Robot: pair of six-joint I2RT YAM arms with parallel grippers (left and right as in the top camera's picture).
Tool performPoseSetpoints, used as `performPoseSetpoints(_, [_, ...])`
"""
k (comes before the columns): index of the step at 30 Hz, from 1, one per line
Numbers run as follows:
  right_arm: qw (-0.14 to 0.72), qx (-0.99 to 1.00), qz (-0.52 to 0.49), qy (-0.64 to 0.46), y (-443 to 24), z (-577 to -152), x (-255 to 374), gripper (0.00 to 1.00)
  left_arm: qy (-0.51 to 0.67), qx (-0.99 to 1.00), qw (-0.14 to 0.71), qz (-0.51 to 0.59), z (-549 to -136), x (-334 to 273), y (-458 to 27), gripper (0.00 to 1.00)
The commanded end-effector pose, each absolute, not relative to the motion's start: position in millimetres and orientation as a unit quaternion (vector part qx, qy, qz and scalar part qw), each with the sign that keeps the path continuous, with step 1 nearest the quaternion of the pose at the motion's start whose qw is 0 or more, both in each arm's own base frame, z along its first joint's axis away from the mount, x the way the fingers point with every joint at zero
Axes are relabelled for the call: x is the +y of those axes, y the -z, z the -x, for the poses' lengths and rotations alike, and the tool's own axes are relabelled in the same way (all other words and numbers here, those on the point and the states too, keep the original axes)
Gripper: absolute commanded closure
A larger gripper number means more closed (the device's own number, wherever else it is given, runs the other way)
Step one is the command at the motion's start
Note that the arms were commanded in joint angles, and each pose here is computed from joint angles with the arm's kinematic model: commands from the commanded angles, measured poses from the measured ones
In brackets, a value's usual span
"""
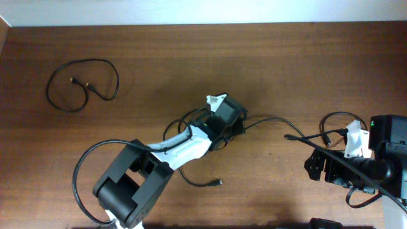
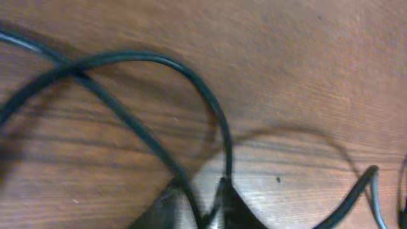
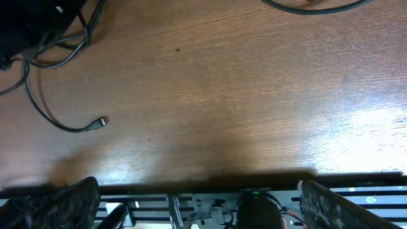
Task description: Untangle cables
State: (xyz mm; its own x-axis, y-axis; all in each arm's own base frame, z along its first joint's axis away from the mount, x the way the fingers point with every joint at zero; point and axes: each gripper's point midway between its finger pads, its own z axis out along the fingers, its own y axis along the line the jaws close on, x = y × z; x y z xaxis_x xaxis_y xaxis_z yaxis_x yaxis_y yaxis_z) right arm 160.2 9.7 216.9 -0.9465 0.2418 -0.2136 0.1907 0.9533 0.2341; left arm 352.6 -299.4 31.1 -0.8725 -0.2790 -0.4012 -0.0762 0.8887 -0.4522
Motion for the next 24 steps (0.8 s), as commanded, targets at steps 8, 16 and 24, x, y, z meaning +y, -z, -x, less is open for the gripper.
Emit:
performPoseSetpoints(8, [0.123, 0.981, -0.106, -0.109, -216.4, -159.3, 11.3, 0.0, 0.198, 0.943, 0.246, 0.106, -362.2, -291.0, -18.3, 0.83])
performPoseSetpoints(16, [0.123, 0.981, -0.106, -0.109, -216.4, -159.4, 11.3, 0.0, 0.249, 0.939, 0.237, -0.005, -358.4, -316.2, -33.6, 1.0])
performPoseSetpoints(24, [0.11, 0.961, -0.094, -0.235, -221.5, -158.7, 52.8, 0.01, 0.305, 0.882, 0.359, -0.021, -344.2, -259.8, -218.2, 1.0])
